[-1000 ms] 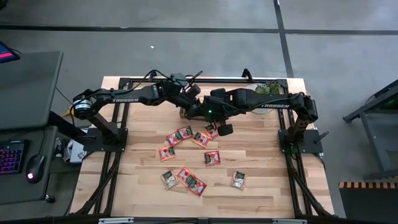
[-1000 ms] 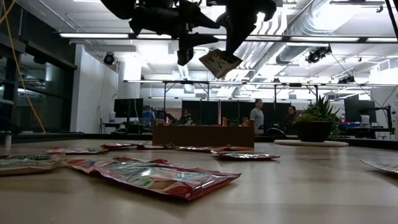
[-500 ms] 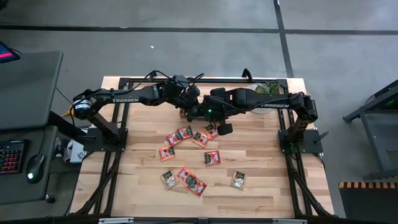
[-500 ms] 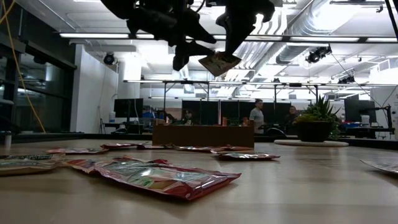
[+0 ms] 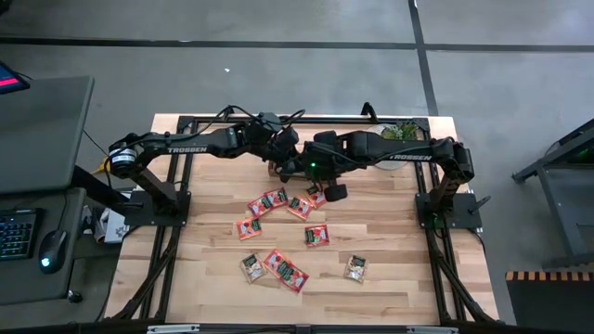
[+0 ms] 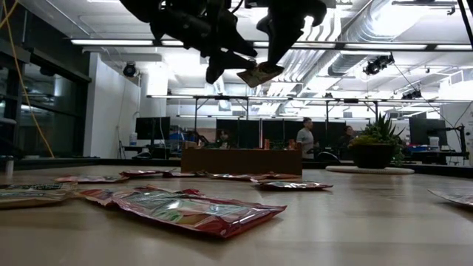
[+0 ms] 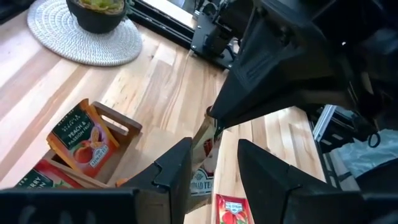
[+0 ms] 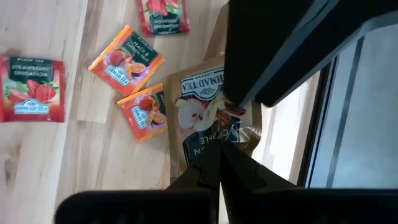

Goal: Pick & Place Tea
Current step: Put the brown tea bag into the left section of the wooden organizer

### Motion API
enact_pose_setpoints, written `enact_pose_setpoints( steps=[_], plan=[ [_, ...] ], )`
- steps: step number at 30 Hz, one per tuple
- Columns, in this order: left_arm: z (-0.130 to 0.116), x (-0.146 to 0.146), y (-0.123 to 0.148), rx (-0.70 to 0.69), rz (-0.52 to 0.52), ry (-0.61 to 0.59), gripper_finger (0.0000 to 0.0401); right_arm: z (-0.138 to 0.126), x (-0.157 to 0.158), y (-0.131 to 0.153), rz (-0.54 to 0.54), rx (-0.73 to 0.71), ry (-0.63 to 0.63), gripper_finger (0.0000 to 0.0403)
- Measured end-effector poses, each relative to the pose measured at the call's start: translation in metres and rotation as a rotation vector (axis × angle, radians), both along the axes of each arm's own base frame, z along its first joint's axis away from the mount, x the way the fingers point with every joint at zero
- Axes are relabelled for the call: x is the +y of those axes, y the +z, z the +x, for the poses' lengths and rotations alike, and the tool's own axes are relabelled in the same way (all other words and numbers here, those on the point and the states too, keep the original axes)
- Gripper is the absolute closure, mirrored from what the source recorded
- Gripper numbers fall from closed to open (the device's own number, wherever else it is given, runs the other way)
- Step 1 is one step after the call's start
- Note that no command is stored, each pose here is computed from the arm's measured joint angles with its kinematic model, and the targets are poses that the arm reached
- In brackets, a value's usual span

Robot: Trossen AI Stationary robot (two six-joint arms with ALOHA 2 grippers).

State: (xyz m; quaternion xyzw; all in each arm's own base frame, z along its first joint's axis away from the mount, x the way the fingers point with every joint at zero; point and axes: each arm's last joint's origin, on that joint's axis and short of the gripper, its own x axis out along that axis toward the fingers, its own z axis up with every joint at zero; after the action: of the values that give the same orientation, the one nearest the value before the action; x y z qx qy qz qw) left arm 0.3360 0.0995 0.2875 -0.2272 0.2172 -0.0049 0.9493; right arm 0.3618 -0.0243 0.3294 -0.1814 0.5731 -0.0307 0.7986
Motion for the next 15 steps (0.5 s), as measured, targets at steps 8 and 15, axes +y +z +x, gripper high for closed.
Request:
enact_pose_setpoints(
  steps=[8, 15],
  plan=[
    [-0.0003, 0.0002, -0.0003, 0.001, 0.006, -0.006, 0.027, -0.0019, 0.0019, -0.0006, 0.024, 0.022, 0.014, 0.0403],
    [-0.0003, -0.0009, -0.0001, -0.005, -0.009, -0.038, 0.027, 0.0024, 0.002, 0.0011, 0.032, -0.025, 0.026, 0.0403]
  ],
)
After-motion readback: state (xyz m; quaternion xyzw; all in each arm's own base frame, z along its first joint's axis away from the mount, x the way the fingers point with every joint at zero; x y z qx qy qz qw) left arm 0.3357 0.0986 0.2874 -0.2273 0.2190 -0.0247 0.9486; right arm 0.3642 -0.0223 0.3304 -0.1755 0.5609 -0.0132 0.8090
